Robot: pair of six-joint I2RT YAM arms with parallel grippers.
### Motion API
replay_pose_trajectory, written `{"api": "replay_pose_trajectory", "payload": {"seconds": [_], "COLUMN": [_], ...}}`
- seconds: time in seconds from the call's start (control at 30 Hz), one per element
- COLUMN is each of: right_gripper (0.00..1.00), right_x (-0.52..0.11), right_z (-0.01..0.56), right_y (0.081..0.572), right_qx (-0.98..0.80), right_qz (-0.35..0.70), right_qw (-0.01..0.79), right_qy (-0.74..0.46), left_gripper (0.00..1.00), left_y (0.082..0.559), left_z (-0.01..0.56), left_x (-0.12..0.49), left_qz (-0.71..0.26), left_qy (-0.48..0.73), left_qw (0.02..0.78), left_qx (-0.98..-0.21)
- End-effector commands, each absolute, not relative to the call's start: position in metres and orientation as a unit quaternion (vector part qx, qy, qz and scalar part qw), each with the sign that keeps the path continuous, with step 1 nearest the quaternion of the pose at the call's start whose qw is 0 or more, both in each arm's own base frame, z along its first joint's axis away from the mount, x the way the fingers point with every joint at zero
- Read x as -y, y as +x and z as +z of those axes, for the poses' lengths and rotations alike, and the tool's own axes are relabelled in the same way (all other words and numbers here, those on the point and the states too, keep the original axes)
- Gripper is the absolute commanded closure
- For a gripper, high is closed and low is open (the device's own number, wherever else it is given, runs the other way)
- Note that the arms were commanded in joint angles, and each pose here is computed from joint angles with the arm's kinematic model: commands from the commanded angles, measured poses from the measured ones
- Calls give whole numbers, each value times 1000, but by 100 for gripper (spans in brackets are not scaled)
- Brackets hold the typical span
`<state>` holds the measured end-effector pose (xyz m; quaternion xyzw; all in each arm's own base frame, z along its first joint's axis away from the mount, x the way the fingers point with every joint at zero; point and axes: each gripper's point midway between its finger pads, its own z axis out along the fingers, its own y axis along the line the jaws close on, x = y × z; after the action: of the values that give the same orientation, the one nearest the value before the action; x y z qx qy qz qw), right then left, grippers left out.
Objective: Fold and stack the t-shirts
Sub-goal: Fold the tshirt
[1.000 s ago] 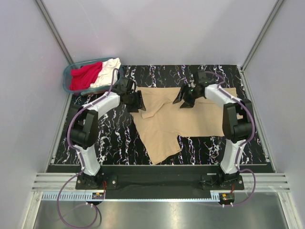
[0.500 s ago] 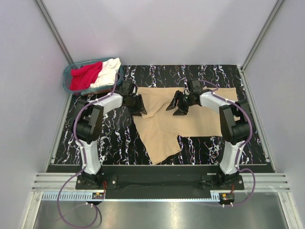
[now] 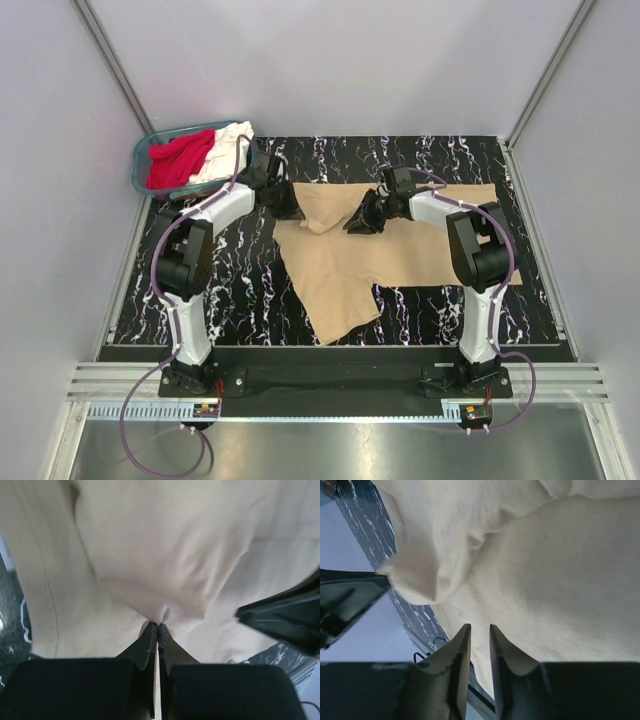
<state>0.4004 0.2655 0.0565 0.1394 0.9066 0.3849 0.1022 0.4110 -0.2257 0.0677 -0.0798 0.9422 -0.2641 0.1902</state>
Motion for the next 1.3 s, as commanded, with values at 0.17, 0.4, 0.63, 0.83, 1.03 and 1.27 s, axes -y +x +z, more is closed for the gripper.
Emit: {"api": "replay_pose_trajectory", "payload": {"seconds": [0.17, 0.4, 0.63, 0.83, 1.03, 1.27], "right_gripper": [84, 86, 81, 79, 77, 72], "right_x": [-291, -302, -306, -306, -313, -308], "right_z": [66, 47, 36, 31, 24, 18], "right_y": [426, 438, 447, 454, 457, 459], "right_qx": [-889, -884, -877, -874, -867, -862], "right_qz": [414, 411, 409, 403, 402, 386], "right_qw": [122, 120, 127, 134, 131, 137], "right_qy": [156, 190, 217, 236, 264, 297], "left_gripper": [100, 100, 100, 100, 100, 100], "left_y": [480, 493, 494, 492, 490, 492], "left_z": [106, 99, 99, 98, 97, 101], "left_x": [228, 228, 225, 223, 222, 223], "left_qz": [-287, -286, -281, -281, -280, -282], "left_qy": [-96, -106, -111, -112, -115, -111], "left_qw": [268, 271, 274, 272, 270, 275], "left_qx": [-914, -913, -913, -913, -914, -912]}}
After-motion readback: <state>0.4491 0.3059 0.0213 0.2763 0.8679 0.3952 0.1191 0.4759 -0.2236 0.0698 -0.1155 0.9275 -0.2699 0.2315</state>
